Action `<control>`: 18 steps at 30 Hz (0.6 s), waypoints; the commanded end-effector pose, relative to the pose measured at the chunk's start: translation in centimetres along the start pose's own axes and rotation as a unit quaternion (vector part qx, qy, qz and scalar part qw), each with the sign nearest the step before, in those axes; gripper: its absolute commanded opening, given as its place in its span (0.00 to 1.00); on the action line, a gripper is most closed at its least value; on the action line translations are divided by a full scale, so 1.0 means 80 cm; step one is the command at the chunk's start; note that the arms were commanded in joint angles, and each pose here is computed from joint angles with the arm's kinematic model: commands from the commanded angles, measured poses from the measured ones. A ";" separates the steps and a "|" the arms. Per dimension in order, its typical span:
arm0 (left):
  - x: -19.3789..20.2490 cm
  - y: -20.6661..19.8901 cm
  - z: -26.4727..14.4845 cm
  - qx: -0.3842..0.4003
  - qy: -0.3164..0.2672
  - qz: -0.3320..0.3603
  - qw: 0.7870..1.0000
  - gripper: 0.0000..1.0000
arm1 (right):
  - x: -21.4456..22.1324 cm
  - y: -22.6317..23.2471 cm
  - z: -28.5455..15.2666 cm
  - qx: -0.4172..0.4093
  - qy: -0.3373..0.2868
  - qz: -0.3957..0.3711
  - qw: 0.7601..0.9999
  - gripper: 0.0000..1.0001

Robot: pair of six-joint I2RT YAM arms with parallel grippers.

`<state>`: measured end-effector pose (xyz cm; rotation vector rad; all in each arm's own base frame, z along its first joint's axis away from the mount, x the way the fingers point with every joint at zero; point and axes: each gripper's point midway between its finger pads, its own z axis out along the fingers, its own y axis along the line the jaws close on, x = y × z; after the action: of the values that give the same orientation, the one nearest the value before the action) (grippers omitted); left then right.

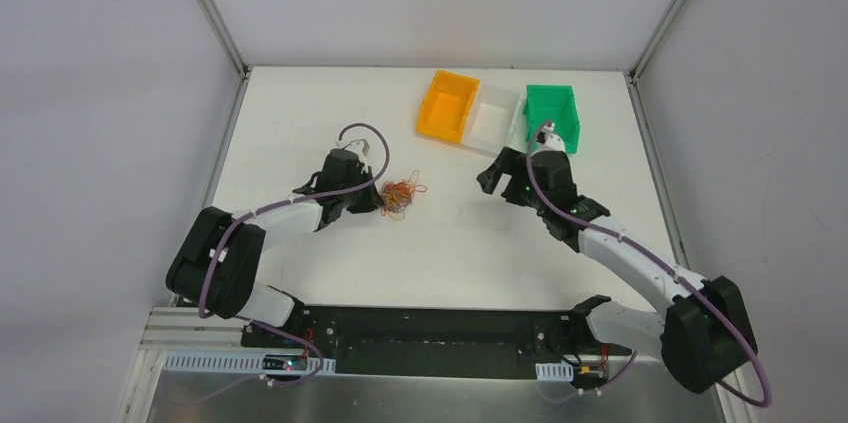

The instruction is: Untangle the cables

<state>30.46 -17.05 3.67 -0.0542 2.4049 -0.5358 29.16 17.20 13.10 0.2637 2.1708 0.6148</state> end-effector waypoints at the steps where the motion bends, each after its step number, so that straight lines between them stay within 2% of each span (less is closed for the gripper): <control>1: -0.006 -0.029 0.002 0.068 -0.002 0.017 0.998 0.00 | -0.036 0.054 0.022 -0.036 -0.040 -0.035 0.998 0.96; 5: -0.012 -0.061 -0.009 0.132 0.004 0.034 0.991 0.00 | -0.005 0.070 0.047 -0.043 -0.039 -0.073 0.996 0.93; 8: -0.019 -0.070 -0.017 0.148 -0.007 0.041 0.988 0.00 | 0.023 0.071 0.055 -0.050 -0.057 -0.080 0.994 0.94; 18: -0.011 -0.101 -0.023 0.215 0.015 0.057 0.975 0.00 | 0.032 0.069 0.059 -0.037 -0.038 -0.081 0.995 0.93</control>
<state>28.99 -21.38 6.07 0.1559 2.3461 -0.8613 29.77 23.91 9.62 0.0490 2.1386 0.5623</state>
